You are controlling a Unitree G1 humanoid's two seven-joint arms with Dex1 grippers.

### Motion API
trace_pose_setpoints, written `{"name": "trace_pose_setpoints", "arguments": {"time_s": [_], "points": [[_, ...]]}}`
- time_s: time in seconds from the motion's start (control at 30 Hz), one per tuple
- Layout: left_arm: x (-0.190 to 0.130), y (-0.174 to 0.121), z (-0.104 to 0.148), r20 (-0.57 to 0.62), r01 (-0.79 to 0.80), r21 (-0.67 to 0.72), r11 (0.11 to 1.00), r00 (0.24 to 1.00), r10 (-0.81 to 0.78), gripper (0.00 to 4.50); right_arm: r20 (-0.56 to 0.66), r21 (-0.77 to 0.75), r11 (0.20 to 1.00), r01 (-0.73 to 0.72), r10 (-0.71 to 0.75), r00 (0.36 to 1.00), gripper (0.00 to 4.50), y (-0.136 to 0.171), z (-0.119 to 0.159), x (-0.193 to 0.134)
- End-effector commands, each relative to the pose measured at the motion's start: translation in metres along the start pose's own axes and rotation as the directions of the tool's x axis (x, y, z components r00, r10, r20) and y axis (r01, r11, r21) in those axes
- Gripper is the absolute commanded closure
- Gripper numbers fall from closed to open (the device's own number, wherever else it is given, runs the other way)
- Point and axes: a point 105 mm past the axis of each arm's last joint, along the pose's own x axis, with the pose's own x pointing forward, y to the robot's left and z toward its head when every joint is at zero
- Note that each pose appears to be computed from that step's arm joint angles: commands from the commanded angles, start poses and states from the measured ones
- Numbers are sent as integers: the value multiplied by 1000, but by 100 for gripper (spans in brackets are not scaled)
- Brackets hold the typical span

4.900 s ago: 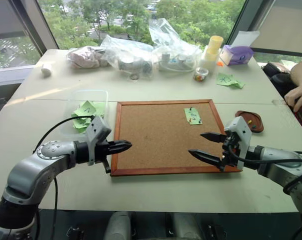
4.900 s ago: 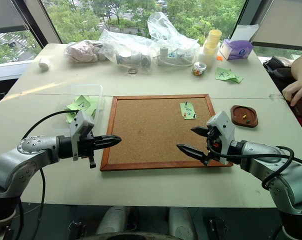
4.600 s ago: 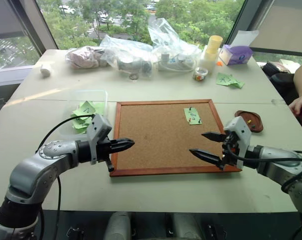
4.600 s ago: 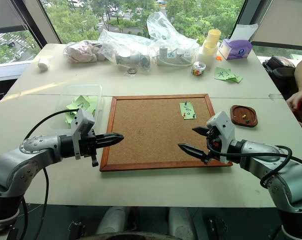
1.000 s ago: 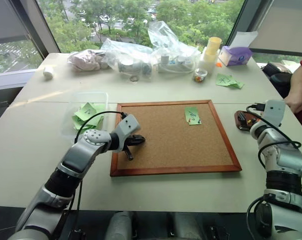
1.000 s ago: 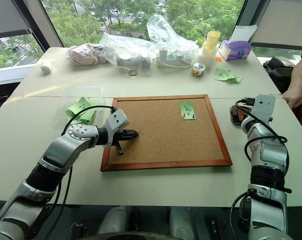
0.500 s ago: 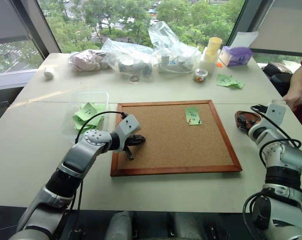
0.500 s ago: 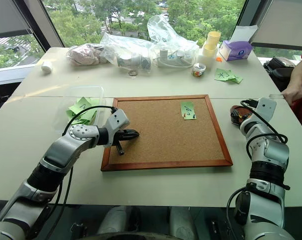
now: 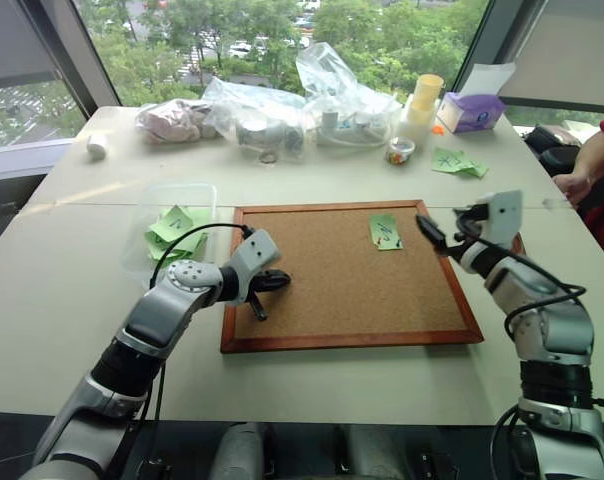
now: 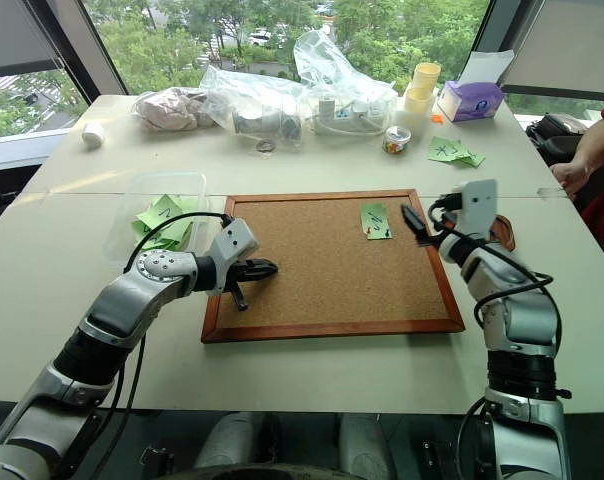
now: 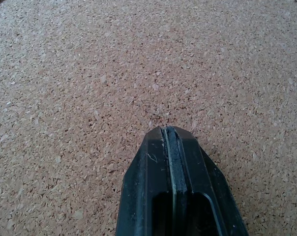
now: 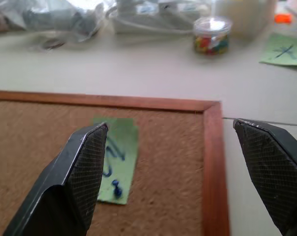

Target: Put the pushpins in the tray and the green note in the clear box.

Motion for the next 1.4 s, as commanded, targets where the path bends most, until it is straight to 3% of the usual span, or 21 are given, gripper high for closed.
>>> {"name": "trace_pose_setpoints", "arguments": {"time_s": [0.03,0.33,0.43,0.53,0.63,0.67,1.0,1.4], "points": [[5,-2,-19,-74,0,-25,1000,997,-2,450,11,-35,999,-40,40,999,32,12,2,3],[5,-4,-20,-73,-1,-29,1000,997,-1,450,-61,-46,996,-78,75,995,32,20,-25,9],[5,-4,-20,-73,1,-30,1000,997,-3,450,-60,-44,996,-79,76,995,119,20,-27,10],[5,-5,-21,-73,1,-31,1000,997,-4,450,-54,-45,996,-71,68,996,288,18,-27,13],[5,-5,-20,-73,2,-31,1000,997,-5,450,-47,-40,997,-61,59,997,427,17,-26,15],[5,-5,-20,-73,3,-32,999,997,-5,450,-42,-39,997,-59,57,997,441,17,-26,15],[5,-6,-21,-72,5,-32,999,997,-7,450,-14,-28,999,-28,28,1000,441,13,-22,15],[6,-6,-22,-85,14,-31,999,996,-16,450,231,6,1000,22,-23,973,441,3,26,-4]]}}
